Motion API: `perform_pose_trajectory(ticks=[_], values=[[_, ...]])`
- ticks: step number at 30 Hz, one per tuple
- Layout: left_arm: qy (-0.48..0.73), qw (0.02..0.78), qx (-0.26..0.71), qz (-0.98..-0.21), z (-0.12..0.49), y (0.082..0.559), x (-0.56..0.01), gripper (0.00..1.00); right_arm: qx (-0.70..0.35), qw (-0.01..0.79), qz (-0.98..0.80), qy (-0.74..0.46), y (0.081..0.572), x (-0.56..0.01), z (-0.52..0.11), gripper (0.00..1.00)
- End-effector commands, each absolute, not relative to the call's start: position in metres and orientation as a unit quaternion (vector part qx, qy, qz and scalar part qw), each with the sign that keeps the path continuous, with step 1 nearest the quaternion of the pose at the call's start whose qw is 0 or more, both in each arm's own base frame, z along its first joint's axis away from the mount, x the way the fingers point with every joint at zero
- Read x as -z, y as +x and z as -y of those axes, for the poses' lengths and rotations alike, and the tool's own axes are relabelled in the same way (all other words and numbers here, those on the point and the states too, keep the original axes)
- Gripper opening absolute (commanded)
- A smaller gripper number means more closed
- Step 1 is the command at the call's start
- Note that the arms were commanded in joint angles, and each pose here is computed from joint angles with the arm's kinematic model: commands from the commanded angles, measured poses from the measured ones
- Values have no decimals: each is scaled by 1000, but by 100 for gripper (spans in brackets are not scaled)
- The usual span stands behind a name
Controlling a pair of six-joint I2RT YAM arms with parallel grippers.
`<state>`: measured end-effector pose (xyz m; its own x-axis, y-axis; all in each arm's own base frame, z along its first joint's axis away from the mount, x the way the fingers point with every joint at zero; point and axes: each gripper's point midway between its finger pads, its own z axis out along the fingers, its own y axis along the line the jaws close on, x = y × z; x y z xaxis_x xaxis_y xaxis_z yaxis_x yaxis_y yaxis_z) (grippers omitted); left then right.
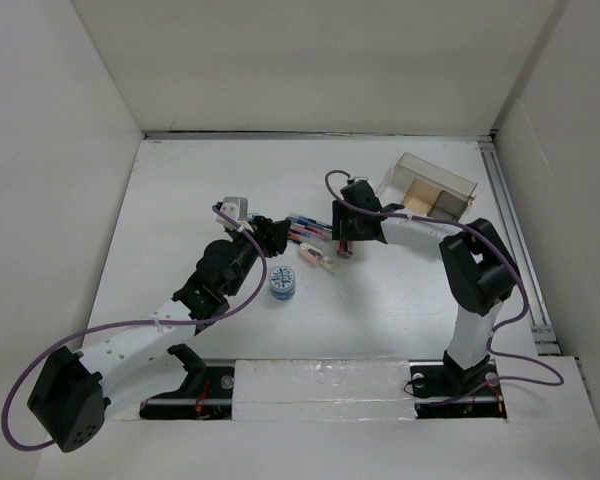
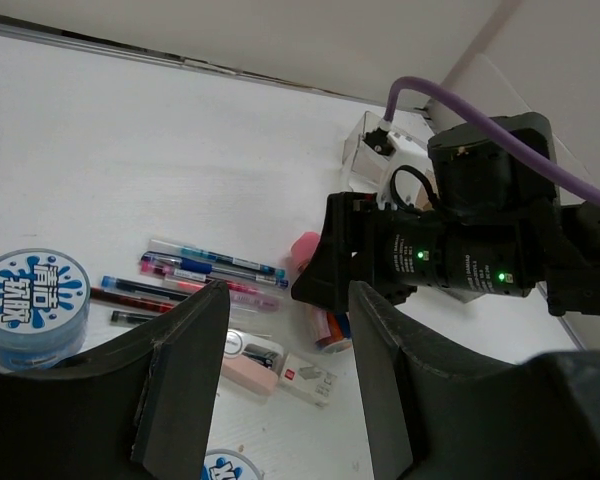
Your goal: Organize the desk
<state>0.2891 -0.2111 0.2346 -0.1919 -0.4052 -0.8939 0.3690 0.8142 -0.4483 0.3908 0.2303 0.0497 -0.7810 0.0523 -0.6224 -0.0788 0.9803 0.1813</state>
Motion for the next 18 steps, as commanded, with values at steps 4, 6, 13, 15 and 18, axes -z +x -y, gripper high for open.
perform_pose_trajectory(ticks=[4, 6, 13, 15, 18], values=[[-14, 648, 326, -689, 212, 285, -250, 47, -93, 328, -940, 16, 394, -46, -225, 59], [-10, 648, 333, -685, 213, 284, -252, 47, -80, 330, -940, 22, 394, -46, -220, 52], [-5, 648, 341, -681, 216, 281, -255, 47, -90, 352, -931, 21, 391, -74, -221, 19], [-8, 646, 340, -683, 215, 281, -254, 47, -105, 370, -923, 14, 392, -98, -224, 19], [-5, 647, 349, -678, 216, 278, -258, 47, -111, 402, -909, 10, 395, -137, -226, 19]])
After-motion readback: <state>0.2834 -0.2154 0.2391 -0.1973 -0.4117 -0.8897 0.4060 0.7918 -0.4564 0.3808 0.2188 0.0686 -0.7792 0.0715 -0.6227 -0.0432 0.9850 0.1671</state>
